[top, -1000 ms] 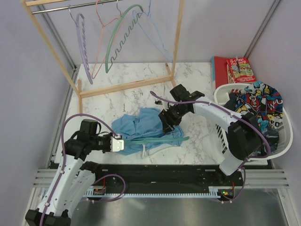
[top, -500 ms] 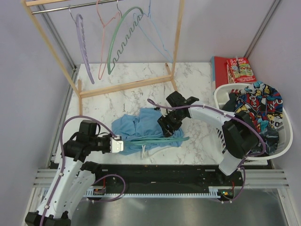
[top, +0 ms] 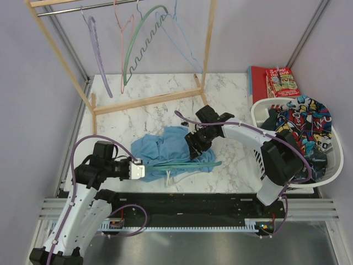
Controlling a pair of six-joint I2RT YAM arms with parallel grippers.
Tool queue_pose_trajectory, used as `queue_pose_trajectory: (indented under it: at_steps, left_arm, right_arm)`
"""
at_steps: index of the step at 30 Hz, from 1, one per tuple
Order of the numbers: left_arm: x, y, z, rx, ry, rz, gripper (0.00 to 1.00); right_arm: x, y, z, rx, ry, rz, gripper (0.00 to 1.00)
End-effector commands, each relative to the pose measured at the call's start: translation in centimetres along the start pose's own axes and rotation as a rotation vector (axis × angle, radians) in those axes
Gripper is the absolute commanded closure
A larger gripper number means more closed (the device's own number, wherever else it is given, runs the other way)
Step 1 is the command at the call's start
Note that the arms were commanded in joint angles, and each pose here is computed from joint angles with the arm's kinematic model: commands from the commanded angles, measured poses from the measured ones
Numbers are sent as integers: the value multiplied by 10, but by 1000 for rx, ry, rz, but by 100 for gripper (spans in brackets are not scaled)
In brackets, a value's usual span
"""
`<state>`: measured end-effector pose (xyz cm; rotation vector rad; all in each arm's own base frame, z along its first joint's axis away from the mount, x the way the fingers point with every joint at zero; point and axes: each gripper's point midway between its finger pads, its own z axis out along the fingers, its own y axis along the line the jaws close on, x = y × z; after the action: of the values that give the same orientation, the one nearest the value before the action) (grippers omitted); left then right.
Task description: Place the shorts on the hanger
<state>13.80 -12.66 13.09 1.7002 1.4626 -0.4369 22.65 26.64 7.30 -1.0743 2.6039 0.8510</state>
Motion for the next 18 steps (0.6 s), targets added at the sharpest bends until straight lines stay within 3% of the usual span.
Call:
queue_pose_trajectory:
  at_steps: [1,4,8,13,18]
  left_arm:
    - [-21,11,-4,-11,-64,-1,98]
    - [-23,16,-2,-15,-75,-49,98]
    - [-27,23,-2,-27,-82,-80,98]
    - [-32,30,-5,-57,-95,-108,98]
    - [-27,38,-12,-99,-36,-148,98]
  right_arm:
    - [-4,-8,6,48,-30,-25,44]
    - [0,-8,13,64,-28,-70,49]
    - [4,-1,18,57,-20,-95,64]
    - [19,-6,27,102,28,-114,59]
    - [25,-28,5,190,45,-123,77]
